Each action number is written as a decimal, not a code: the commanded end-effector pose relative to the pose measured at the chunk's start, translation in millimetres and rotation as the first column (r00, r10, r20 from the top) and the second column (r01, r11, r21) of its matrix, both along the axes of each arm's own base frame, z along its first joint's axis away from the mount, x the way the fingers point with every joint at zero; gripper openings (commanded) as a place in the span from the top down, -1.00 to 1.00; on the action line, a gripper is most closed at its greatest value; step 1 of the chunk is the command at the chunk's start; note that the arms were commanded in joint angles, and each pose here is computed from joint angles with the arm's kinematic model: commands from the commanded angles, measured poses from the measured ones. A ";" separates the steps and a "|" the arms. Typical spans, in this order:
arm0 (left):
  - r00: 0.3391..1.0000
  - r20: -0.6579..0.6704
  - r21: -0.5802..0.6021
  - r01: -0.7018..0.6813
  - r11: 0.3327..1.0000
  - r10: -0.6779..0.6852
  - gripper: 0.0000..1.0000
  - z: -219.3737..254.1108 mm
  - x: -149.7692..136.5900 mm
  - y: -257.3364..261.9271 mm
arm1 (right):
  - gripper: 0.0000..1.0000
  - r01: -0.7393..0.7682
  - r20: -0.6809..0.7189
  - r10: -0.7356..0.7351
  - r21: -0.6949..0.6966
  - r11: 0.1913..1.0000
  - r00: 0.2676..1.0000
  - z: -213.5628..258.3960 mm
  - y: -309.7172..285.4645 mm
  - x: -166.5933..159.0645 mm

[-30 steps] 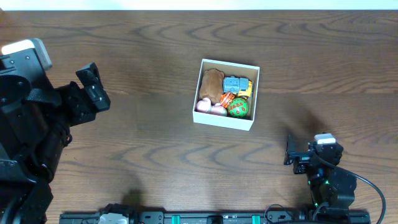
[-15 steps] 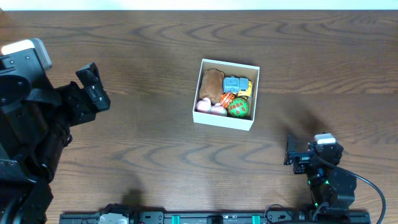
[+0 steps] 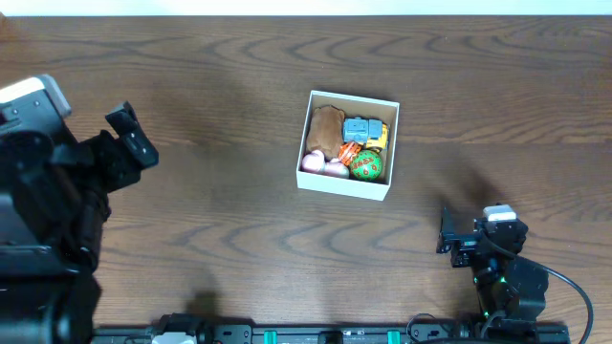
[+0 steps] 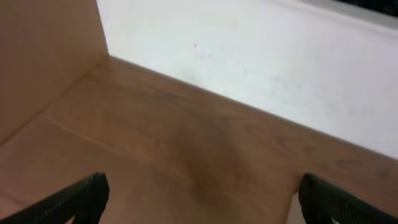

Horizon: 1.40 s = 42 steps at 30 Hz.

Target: Pack container

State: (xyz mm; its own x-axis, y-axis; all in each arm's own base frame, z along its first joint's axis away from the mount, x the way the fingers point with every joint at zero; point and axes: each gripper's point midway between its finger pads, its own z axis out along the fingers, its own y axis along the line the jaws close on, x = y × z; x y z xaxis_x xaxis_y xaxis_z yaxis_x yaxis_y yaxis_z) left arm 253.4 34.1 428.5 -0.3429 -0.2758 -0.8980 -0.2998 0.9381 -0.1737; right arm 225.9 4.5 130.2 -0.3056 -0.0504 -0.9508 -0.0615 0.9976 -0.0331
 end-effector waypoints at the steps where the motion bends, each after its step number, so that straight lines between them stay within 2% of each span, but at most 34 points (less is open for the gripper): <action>1: 0.997 0.030 0.030 0.067 0.997 -0.068 -0.96 -28.8 6.6 -6.8 | -0.98 0.017 0.001 -0.017 0.011 1.000 1.000 -1.8 -2.9 0.0; 5: 0.991 0.095 0.038 0.089 0.995 -0.093 -0.96 -59.6 8.9 -10.6 | -0.98 0.017 0.002 -0.017 0.011 1.000 1.000 -1.6 -2.8 0.0; 13: 0.976 0.187 0.040 0.102 0.994 -0.108 -0.96 -120.7 -8.1 -13.0 | -0.98 0.017 0.001 -0.017 0.011 1.000 1.000 -1.9 -2.8 0.0; 22: 0.978 0.179 0.038 0.103 0.994 -0.108 -0.96 -177.4 -19.7 -13.0 | -0.99 0.017 0.001 -0.017 0.011 1.000 1.000 -1.9 -2.8 0.0; 42: 0.963 0.246 0.038 0.103 0.994 -0.109 -0.96 -256.9 -14.7 -14.0 | -0.98 0.017 0.001 -0.017 0.011 1.000 1.000 -1.9 -2.8 0.0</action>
State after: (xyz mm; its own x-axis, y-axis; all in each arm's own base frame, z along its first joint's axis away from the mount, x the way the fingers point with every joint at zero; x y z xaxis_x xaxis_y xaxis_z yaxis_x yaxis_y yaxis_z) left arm 239.0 19.5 174.4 -0.1549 -0.2383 -0.9588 -0.1531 0.9645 -0.2150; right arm 226.0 4.5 129.3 -0.3074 -0.0500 -0.9503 -0.0619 0.9976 -0.0324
